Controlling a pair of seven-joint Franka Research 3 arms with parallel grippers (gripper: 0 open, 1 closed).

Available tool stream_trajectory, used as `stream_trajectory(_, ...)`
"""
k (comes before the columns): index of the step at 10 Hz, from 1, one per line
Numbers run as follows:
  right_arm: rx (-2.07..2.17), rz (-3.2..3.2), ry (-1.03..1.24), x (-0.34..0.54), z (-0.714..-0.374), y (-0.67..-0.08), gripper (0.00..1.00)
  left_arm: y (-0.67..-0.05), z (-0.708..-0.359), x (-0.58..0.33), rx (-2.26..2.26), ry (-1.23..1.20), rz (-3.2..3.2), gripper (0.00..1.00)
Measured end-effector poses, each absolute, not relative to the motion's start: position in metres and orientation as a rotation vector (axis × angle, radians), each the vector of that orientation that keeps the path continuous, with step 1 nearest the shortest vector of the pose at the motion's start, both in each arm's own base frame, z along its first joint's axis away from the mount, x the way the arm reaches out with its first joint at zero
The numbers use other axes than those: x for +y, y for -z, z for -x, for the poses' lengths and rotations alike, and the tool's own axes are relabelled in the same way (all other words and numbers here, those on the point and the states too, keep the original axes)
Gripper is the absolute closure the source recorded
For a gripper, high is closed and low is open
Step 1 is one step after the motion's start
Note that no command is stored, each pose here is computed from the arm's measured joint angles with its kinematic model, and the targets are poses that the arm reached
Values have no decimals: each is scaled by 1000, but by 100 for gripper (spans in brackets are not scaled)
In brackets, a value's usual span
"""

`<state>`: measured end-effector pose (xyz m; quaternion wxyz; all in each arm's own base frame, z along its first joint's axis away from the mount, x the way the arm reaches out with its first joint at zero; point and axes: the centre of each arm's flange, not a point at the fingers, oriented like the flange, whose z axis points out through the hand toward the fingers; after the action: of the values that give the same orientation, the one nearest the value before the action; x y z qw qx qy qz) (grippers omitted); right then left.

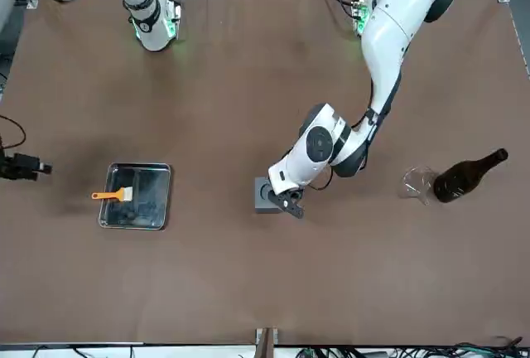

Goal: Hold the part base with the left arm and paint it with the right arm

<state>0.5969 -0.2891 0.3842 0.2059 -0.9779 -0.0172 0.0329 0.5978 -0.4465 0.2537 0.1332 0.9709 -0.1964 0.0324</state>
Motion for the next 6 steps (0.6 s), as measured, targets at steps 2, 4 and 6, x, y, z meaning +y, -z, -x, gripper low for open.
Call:
stream_trajectory(2,5,2837,-143,-241,-602,-452,0,-254,-598,-447,-570,-94,-2816,99)
stream_trajectory(4,60,2942,-150,-190,-599,-512,0,-254,-597,-447,-571,-94,-2815,99)
stream_trajectory(6,141,3028,-130,-138,-589,-565,0,-254,-597,-447,-571,-94,-2815,99)
